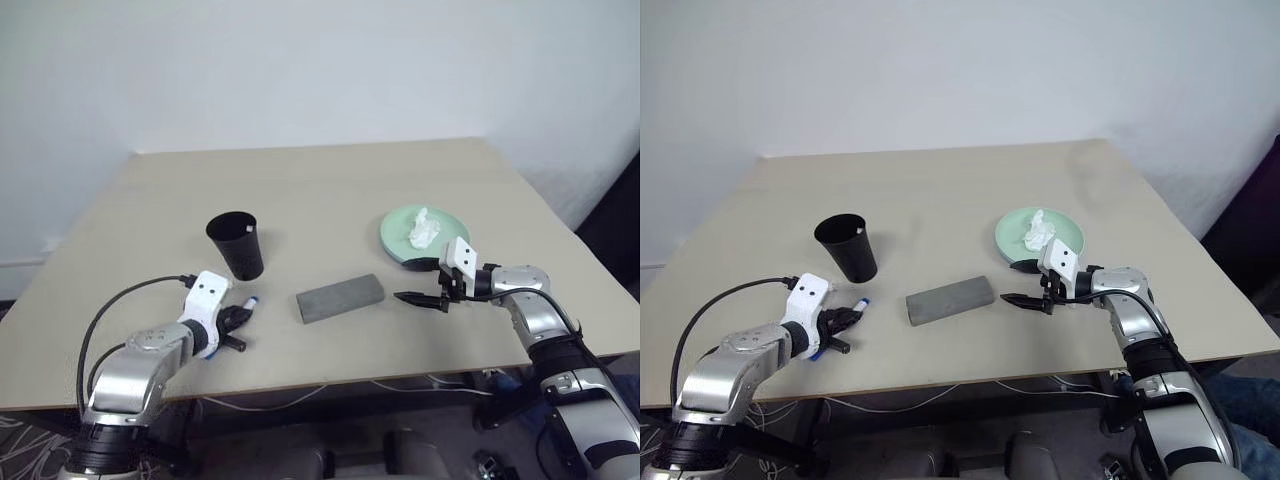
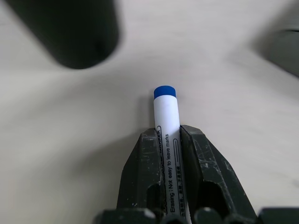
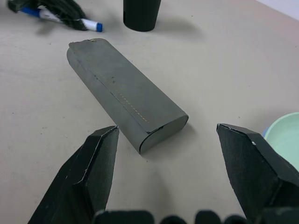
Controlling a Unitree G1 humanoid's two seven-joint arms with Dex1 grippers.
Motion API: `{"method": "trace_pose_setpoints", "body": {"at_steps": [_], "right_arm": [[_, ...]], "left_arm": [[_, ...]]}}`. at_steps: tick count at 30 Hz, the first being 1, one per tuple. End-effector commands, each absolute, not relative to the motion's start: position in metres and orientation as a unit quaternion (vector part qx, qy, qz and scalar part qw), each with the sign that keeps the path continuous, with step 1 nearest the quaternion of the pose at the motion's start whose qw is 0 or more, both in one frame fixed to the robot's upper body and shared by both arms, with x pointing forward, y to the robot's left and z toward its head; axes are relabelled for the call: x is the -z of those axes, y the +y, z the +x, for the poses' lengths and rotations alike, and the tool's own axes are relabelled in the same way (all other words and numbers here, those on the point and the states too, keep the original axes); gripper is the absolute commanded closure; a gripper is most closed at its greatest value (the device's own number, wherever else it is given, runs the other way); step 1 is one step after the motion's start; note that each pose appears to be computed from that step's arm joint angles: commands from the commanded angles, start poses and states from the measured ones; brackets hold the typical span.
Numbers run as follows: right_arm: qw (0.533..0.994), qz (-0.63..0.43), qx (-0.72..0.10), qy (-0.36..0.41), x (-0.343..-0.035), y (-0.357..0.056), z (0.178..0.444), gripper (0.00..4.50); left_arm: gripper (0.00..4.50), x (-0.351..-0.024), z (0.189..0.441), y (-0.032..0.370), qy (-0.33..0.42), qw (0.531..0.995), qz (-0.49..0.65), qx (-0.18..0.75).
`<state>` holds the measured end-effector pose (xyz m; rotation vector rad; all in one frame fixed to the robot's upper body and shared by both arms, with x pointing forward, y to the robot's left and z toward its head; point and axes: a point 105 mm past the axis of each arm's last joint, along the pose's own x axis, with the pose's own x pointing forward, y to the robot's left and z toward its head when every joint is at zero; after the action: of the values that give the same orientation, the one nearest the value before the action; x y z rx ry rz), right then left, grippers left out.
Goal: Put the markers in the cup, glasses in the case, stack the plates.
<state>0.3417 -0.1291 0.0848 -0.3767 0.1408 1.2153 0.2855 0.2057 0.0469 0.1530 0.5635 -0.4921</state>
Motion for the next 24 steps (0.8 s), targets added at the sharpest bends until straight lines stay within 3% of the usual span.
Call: {"method": "trace_pose_setpoints", "body": {"at_steps": [1,6,11,15,24], "right_arm": [[0.805,-0.19,-0.561,0.036,-0.103,-0.13,0.349,0.85],[0.805,-0.19,-0.561,0.032,-0.105,-0.127,0.352,0.85],[0.805,-0.19,-0.561,0.029,-0.106,-0.126,0.352,0.85],[0.805,-0.189,-0.562,0.028,-0.105,-0.125,0.352,0.85],[0.808,-0.191,-0.557,0.026,-0.107,-0.128,0.351,0.85]], "left_arm": [[4.33,-0.1,0.296,0.16,0.133,0.93,0.077,0.335],[4.33,-0.142,0.319,0.144,0.018,0.938,0.075,0.339],[4.33,-0.19,0.368,0.171,-0.118,0.969,0.099,0.195],[4.33,-0.218,0.389,0.185,-0.208,0.96,0.145,0.121],[4.33,-0.22,0.42,0.198,-0.25,0.951,0.172,0.062]]}}
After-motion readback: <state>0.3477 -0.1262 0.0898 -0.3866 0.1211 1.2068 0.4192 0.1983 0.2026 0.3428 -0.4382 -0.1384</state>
